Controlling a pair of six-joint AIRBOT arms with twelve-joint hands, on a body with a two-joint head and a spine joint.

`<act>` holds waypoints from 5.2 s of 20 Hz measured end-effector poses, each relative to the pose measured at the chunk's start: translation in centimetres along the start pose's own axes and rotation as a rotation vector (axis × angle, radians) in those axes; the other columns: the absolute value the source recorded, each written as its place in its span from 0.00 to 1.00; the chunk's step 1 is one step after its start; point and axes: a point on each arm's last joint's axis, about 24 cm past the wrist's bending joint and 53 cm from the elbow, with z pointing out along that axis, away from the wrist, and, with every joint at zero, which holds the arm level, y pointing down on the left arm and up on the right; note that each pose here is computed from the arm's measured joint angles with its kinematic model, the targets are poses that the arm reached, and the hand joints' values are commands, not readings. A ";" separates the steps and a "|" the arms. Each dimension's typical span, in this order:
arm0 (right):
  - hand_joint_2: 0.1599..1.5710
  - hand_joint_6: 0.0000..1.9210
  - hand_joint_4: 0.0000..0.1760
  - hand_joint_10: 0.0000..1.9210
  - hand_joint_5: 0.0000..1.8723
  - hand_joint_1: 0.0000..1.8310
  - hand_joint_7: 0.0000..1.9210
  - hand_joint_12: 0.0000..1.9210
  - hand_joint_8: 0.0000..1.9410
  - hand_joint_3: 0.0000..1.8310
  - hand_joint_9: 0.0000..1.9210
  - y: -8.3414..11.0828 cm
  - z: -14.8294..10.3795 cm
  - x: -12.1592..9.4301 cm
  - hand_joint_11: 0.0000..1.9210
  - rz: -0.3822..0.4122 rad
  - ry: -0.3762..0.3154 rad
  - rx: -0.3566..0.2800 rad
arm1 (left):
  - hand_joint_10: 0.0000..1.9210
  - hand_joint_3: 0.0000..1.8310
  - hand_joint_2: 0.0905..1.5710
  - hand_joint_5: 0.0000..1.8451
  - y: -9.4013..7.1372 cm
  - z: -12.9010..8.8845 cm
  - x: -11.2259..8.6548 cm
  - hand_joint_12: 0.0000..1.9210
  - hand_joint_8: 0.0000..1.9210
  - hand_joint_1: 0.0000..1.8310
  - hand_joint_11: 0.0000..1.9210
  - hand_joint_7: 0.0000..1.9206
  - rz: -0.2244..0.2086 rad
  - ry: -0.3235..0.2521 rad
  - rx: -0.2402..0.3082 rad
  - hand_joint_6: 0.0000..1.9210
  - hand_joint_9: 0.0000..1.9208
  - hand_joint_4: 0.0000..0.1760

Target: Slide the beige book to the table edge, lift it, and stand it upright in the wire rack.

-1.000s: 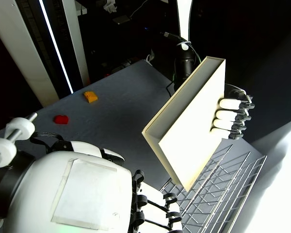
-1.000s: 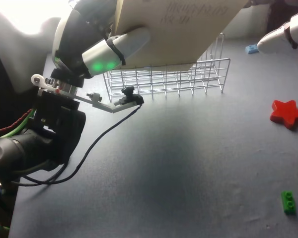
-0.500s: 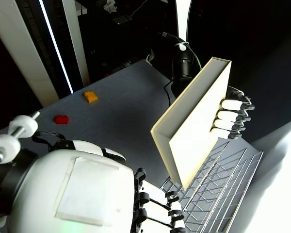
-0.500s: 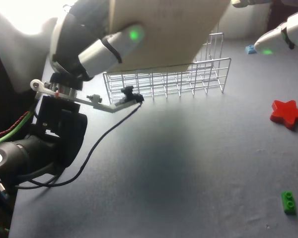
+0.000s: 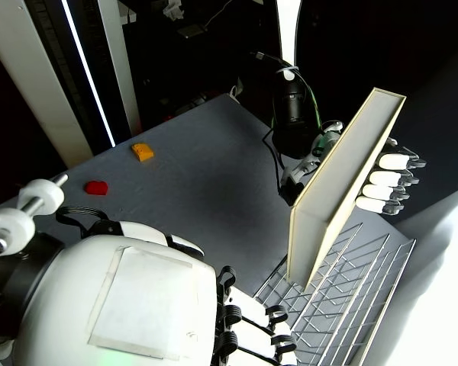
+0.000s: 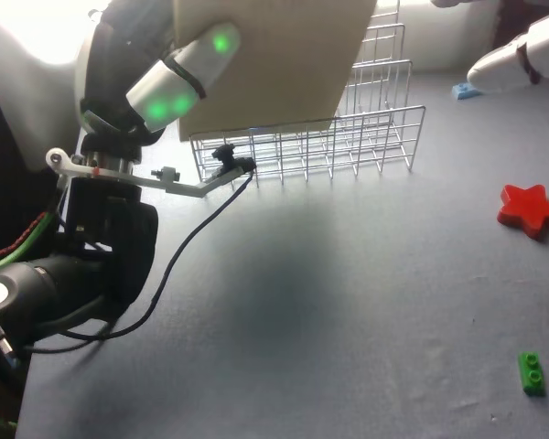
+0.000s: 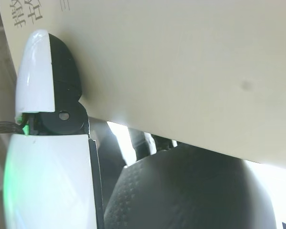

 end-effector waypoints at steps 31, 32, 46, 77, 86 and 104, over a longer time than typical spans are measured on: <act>0.69 0.00 0.00 0.00 0.18 0.07 0.16 0.37 0.00 0.00 0.15 1.2 -0.1 0.1 0.00 -0.003 0.000 -0.020 | 0.73 0.00 0.73 0.46 3.4 -0.9 1.2 0.70 0.66 0.74 0.41 0.42 -0.041 -0.004 -0.040 0.56 0.43 0.00; 0.69 0.00 0.00 0.00 0.17 0.08 0.16 0.35 0.00 0.00 0.14 1.2 -0.1 0.1 0.00 -0.003 -0.001 -0.020 | 0.69 0.00 0.72 0.47 3.4 -0.9 1.2 0.79 0.64 0.80 0.40 0.43 -0.042 -0.006 -0.041 0.54 0.43 0.00; 0.70 0.00 0.00 0.00 0.17 0.07 0.15 0.36 0.00 0.00 0.14 1.3 0.4 -0.5 0.00 -0.014 -0.030 -0.005 | 0.68 0.00 0.71 0.45 4.2 -1.9 0.7 0.80 0.64 0.81 0.41 0.42 -0.066 -0.040 -0.031 0.54 0.43 0.00; 0.69 0.00 0.00 0.00 0.17 0.08 0.16 0.41 0.00 0.00 0.15 0.4 -0.3 0.1 0.00 -0.069 -0.012 0.005 | 0.00 0.00 0.60 0.21 -0.5 -2.7 -2.0 0.40 0.00 0.32 0.00 0.14 -0.022 -0.090 -0.003 0.00 0.17 0.00; 0.70 0.00 0.00 0.00 0.17 0.08 0.16 0.39 0.00 0.00 0.15 -0.9 -1.6 0.6 0.00 0.007 0.010 0.015 | 0.00 0.00 0.61 0.15 -10.8 -2.0 -2.1 0.29 0.00 0.32 0.00 0.11 0.176 -0.059 -0.058 0.00 0.10 0.00; 0.74 0.01 0.00 0.01 0.19 0.07 0.19 0.47 0.01 0.00 0.18 5.0 -4.0 2.7 0.00 0.075 0.107 -0.266 | 0.01 0.00 0.64 0.15 -19.3 -2.3 5.5 0.38 0.01 0.21 0.00 0.15 1.002 0.400 -0.524 0.00 0.15 0.00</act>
